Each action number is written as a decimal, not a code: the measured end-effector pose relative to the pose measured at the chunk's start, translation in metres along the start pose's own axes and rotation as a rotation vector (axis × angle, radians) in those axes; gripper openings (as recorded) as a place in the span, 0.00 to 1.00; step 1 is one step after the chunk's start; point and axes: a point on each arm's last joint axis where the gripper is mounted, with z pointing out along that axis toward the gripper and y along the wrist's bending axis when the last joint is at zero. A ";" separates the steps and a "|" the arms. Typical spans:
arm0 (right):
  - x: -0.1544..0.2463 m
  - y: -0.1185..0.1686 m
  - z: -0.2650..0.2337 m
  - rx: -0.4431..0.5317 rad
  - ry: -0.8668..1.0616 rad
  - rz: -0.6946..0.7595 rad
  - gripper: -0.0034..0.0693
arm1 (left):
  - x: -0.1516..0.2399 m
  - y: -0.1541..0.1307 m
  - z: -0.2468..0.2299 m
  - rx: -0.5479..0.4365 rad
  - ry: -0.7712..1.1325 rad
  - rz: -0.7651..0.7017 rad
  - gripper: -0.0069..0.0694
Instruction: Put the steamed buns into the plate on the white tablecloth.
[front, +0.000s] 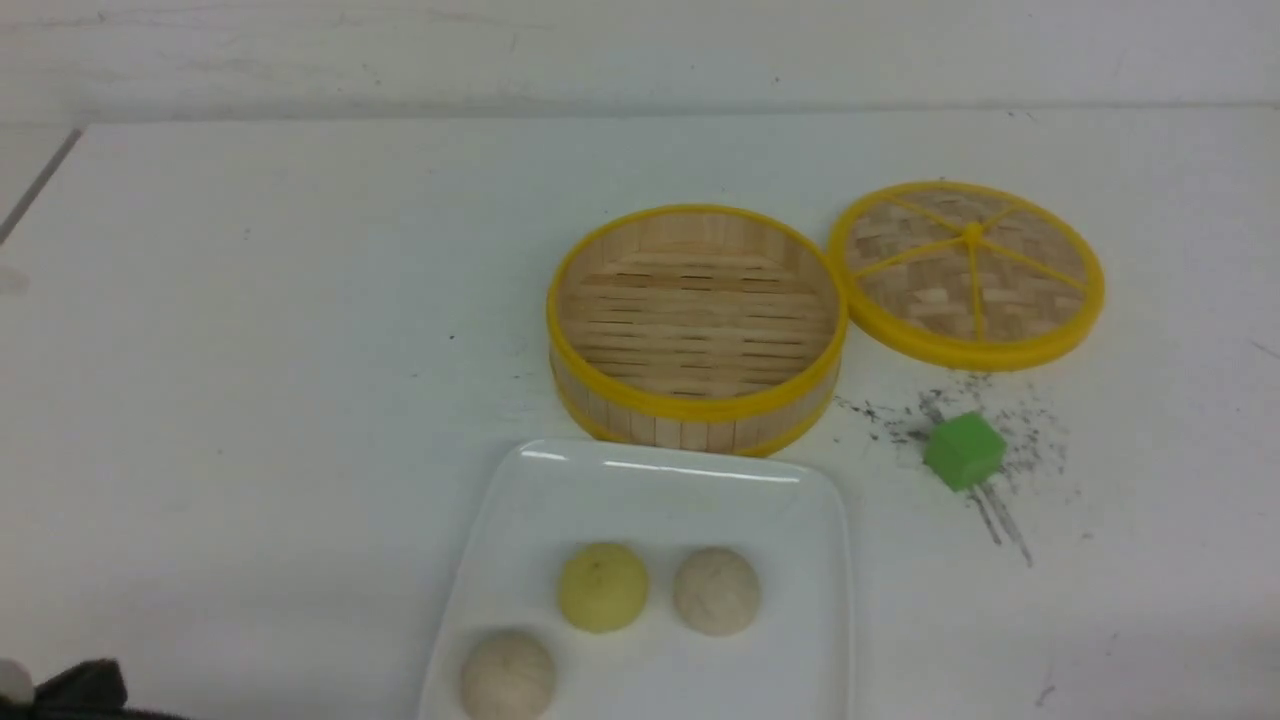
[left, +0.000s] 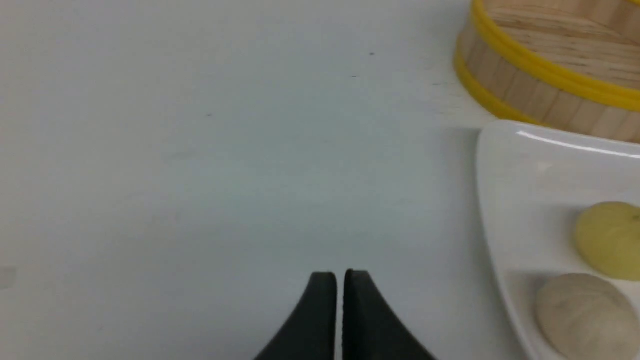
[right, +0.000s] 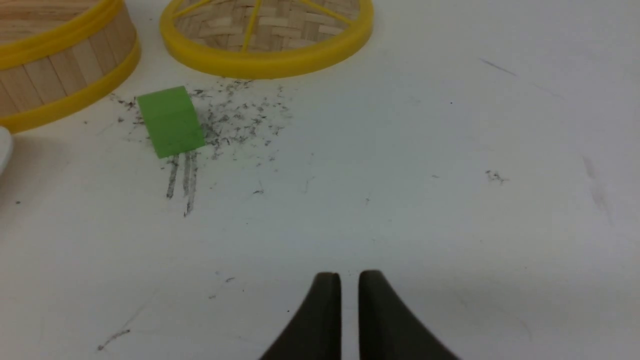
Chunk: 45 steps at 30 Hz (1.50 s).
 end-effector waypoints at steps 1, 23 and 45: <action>0.000 0.000 0.000 0.000 0.000 0.000 0.16 | 0.005 0.003 0.001 -0.031 -0.005 -0.006 0.15; 0.000 0.000 0.000 0.000 0.000 0.000 0.19 | 0.035 0.015 0.005 -0.192 -0.077 0.016 0.16; 0.000 0.000 0.000 0.000 0.000 0.000 0.22 | 0.035 0.015 0.005 -0.192 -0.077 0.016 0.19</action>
